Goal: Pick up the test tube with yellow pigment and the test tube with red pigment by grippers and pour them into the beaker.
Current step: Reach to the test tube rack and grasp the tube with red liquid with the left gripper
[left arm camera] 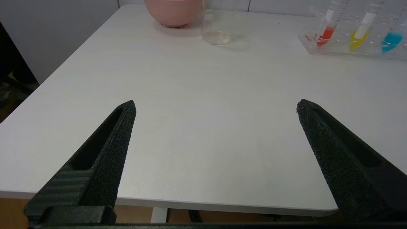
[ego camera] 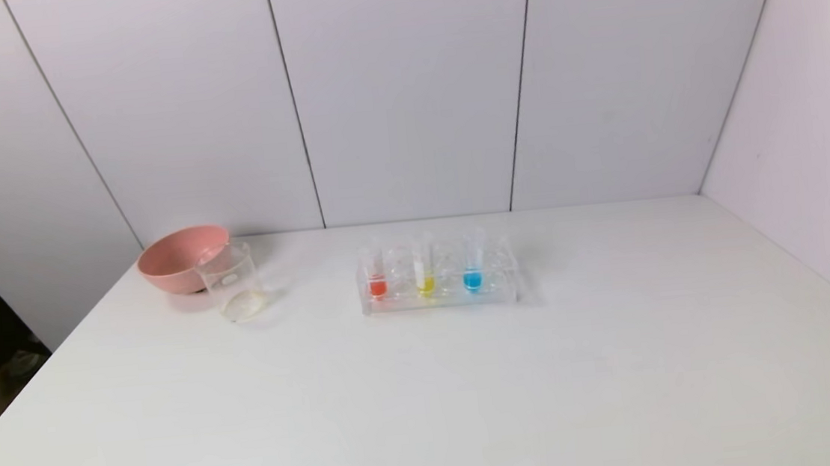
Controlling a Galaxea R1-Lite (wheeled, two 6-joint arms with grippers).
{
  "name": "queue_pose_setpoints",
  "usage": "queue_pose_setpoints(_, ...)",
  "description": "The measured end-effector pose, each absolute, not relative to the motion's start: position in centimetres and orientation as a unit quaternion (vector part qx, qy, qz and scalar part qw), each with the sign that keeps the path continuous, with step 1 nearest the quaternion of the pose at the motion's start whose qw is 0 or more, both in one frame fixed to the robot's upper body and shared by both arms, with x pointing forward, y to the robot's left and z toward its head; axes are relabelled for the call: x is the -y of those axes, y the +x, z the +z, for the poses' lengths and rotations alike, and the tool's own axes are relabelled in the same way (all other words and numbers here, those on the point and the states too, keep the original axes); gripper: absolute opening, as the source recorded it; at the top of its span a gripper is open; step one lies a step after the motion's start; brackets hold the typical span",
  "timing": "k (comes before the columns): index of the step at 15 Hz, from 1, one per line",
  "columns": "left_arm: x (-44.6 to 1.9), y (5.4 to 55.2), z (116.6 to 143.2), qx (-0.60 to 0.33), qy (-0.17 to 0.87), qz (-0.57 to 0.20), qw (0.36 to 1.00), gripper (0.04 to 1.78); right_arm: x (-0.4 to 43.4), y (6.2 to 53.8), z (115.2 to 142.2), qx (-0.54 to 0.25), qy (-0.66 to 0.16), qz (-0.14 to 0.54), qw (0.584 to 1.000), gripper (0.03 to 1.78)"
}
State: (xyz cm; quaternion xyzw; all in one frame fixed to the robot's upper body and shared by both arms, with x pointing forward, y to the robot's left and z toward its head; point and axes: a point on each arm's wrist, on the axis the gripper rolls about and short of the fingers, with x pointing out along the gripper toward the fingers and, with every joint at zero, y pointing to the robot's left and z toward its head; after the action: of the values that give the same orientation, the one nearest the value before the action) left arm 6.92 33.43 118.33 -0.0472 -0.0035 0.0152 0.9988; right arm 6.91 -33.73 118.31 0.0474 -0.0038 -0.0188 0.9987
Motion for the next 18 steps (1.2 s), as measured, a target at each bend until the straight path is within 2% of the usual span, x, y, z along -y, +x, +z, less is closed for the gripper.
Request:
queue_pose_setpoints(15, -33.4, 6.9, 118.4, 0.006, -0.047, 0.018, 0.999, 1.76, 33.7, 6.9, 118.3, 0.004, 0.047, -0.019, 0.999, 1.71)
queue_pose_setpoints(18, -33.4, 6.6, 119.8, 0.029, -0.051, 0.005, 0.998, 1.76, 33.7, 6.9, 118.3, 0.004, 0.047, -0.019, 0.999, 1.71)
